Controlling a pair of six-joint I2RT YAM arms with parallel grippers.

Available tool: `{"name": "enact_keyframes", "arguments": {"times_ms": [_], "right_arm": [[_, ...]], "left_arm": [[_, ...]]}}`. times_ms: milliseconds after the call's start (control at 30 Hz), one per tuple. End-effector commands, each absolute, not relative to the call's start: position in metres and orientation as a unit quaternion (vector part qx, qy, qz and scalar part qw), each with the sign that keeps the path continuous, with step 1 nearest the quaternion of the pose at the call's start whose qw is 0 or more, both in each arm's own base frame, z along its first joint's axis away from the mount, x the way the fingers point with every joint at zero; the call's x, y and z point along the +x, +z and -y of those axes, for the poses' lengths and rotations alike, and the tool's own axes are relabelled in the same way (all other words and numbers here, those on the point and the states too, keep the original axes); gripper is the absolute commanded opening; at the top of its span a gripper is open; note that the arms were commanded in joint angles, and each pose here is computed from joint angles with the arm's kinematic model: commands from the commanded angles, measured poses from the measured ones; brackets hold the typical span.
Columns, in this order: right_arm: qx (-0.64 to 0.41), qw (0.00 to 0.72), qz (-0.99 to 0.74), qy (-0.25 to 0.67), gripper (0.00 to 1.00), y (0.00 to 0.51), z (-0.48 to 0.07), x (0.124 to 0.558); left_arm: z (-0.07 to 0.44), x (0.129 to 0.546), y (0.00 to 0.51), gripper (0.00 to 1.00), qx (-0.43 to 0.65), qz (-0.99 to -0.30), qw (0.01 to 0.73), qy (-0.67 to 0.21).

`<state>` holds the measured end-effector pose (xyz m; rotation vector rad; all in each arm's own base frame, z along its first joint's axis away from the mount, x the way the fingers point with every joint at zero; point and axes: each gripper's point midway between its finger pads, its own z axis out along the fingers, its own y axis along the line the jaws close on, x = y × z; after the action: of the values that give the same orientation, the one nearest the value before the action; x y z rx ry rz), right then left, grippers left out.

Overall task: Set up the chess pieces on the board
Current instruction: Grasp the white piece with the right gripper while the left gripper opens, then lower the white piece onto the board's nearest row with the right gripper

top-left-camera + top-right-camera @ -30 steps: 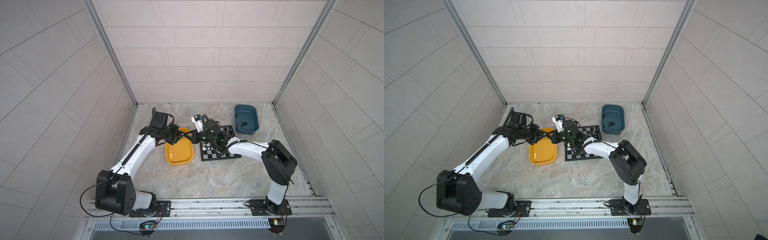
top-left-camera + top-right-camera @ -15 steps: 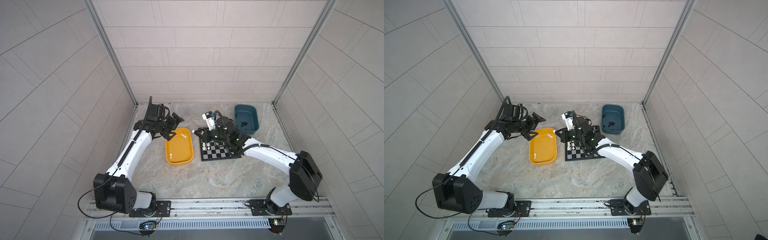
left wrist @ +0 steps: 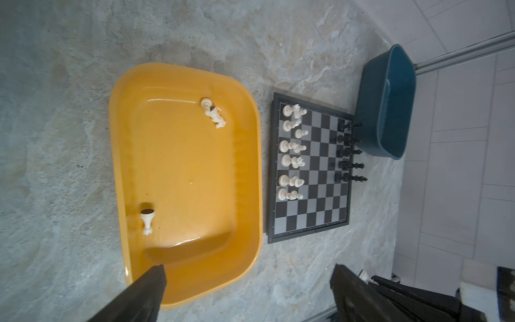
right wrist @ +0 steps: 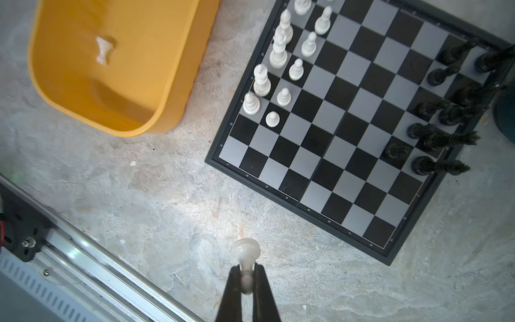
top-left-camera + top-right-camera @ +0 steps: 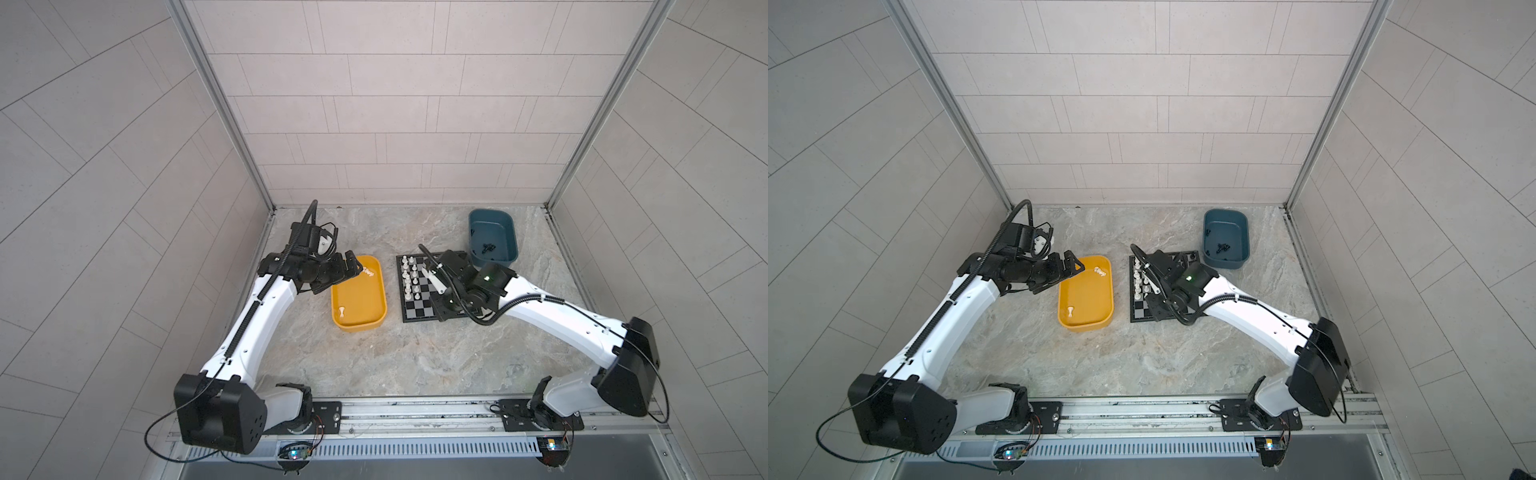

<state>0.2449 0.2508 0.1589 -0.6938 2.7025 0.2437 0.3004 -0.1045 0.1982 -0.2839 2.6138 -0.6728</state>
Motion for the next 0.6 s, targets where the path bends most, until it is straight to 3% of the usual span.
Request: {"name": "enact_keyframes", "arguments": {"times_ms": [0,567], "right_arm": [[-0.262,0.118,-0.957,0.028,0.00,0.138,-0.250,0.251],[-0.289,0.042,-0.955,-0.047,0.00,0.072,-0.272,0.296]], "left_arm": [[0.088,0.296,0.176,0.99,-0.080,-0.956,0.218,-0.181],[0.100,0.294,0.173,0.99,-0.060,-0.947,0.224,-0.223]]}}
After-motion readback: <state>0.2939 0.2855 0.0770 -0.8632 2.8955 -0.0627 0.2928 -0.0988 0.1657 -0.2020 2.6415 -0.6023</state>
